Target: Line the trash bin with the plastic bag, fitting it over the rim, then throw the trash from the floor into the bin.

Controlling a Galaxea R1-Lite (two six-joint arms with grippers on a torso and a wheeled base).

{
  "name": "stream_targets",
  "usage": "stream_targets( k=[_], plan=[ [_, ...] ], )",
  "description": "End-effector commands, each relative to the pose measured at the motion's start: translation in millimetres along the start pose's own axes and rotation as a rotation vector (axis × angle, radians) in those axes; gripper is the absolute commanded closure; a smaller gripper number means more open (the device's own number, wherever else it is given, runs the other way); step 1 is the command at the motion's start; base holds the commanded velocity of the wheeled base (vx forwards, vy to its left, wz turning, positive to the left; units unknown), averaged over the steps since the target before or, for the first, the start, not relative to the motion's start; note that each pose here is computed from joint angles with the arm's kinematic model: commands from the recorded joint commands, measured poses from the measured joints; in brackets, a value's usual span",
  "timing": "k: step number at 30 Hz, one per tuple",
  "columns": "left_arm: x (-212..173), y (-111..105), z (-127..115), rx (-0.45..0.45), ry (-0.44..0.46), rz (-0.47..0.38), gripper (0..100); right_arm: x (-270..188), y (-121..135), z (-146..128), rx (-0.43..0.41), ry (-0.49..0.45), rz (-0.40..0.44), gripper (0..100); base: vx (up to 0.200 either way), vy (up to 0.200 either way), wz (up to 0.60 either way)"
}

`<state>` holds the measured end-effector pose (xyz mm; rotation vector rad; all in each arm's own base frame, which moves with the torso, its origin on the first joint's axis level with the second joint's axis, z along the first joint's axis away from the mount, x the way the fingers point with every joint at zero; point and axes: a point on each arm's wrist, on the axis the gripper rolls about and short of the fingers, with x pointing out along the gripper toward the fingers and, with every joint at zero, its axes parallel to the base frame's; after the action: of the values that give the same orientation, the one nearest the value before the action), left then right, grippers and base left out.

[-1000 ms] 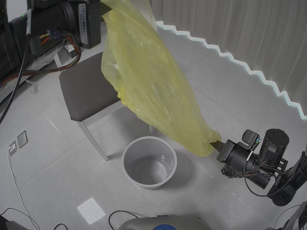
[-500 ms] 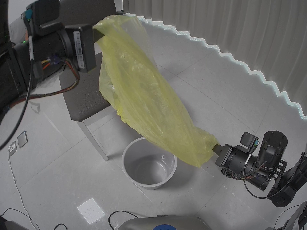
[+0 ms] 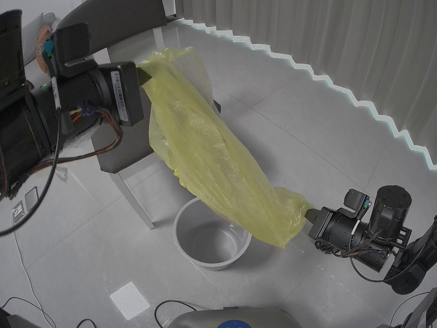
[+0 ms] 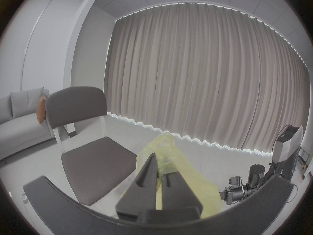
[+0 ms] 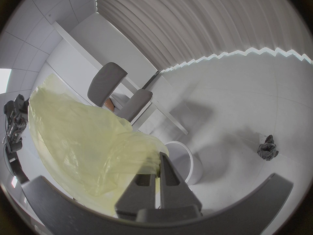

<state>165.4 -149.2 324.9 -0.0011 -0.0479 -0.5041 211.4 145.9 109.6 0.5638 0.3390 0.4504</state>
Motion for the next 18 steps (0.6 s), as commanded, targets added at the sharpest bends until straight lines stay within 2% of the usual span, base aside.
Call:
stream_targets(
  k=[1,6,10,13,18],
  plan=[
    [3.1,4.9,-17.6,-0.022,0.024,0.027,100,-5.2,3.8,5.5,0.001,-0.007,0.008,100,0.000,0.000,0.00],
    [10.0,3.4,-48.9,-0.074,0.076,0.036,100,-4.1,1.7,2.6,-0.004,0.022,-0.014,100,0.000,0.000,0.00],
    [8.8,3.8,-61.8,-0.107,0.105,0.040,100,-2.9,1.9,2.4,-0.013,0.043,-0.020,100,0.000,0.000,0.00],
    [7.0,7.3,-70.8,-0.133,0.134,0.059,100,3.5,5.5,6.1,-0.039,0.049,-0.018,100,0.000,0.000,0.00],
    [-3.0,14.2,-89.9,-0.175,0.190,0.091,100,8.0,22.0,16.7,-0.063,0.116,-0.029,100,0.000,0.000,0.00]
  ],
)
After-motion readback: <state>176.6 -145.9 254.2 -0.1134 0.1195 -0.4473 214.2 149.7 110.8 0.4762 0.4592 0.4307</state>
